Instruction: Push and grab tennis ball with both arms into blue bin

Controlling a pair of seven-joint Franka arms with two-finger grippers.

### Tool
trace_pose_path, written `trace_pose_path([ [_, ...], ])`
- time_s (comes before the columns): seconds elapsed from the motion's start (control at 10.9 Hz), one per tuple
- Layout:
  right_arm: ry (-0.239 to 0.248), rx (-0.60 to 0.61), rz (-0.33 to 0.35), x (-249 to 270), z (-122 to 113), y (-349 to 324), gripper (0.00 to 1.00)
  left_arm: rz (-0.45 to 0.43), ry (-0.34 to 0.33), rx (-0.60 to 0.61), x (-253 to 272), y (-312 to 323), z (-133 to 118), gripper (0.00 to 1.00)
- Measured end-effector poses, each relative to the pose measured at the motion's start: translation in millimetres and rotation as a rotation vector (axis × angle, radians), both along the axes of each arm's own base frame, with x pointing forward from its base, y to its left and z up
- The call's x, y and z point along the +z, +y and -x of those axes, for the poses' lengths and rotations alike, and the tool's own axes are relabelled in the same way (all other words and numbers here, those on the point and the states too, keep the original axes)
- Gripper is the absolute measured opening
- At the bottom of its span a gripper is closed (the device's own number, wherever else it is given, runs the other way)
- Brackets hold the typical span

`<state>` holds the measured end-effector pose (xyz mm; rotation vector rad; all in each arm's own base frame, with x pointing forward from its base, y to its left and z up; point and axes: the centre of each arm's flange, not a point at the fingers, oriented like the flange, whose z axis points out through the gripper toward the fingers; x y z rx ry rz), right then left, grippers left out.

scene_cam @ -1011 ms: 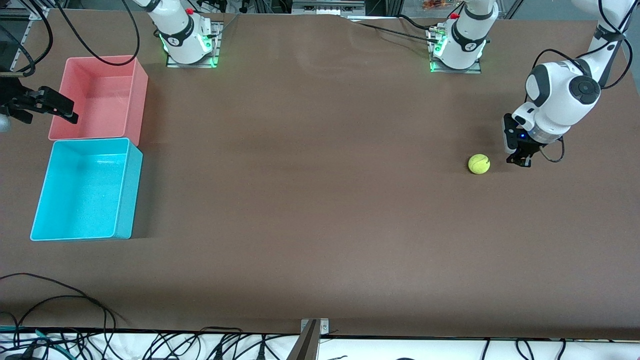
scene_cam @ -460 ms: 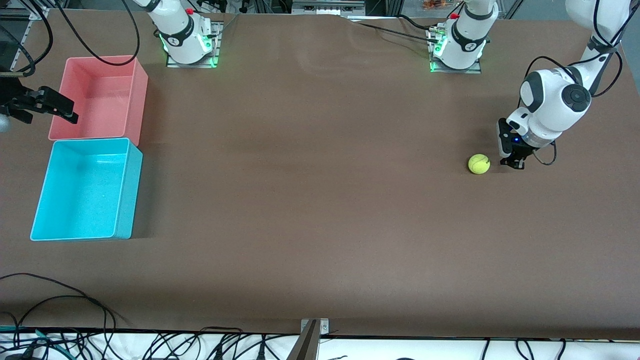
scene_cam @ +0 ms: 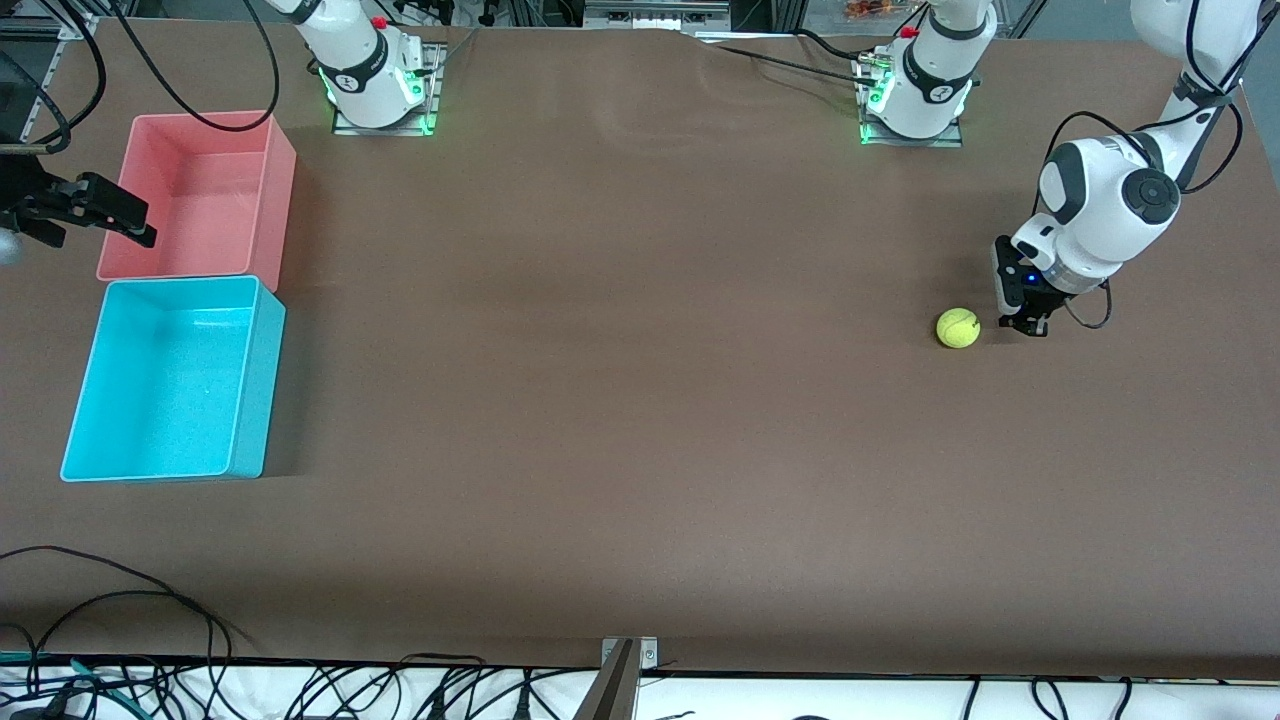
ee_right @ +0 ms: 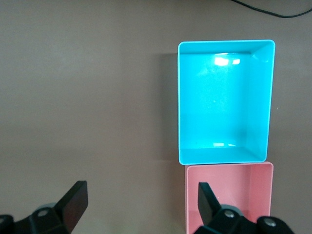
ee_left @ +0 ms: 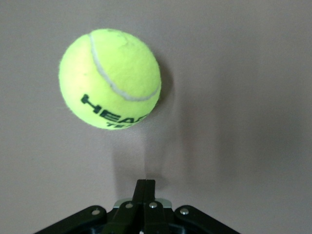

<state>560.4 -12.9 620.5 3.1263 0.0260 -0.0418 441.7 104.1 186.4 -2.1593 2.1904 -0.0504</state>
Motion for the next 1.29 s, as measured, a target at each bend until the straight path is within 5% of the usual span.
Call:
trace_pose_path([
  [0.64,0.0,0.0,0.0,0,0,0,1.0,0.048,0.006,0.033,-3,-83,-7,0.01],
  [0.92,0.0,0.001,0.0,0,0,0,1.0,0.078,0.004,0.034,-1,-210,1,0.01],
  [1.1,0.0,0.001,0.0,0,0,1,1.0,0.11,-0.012,0.038,11,-341,35,0.01],
  [1.29,0.0,0.001,0.0,0,0,1,1.0,0.064,-0.017,0.017,22,-365,40,0.01],
])
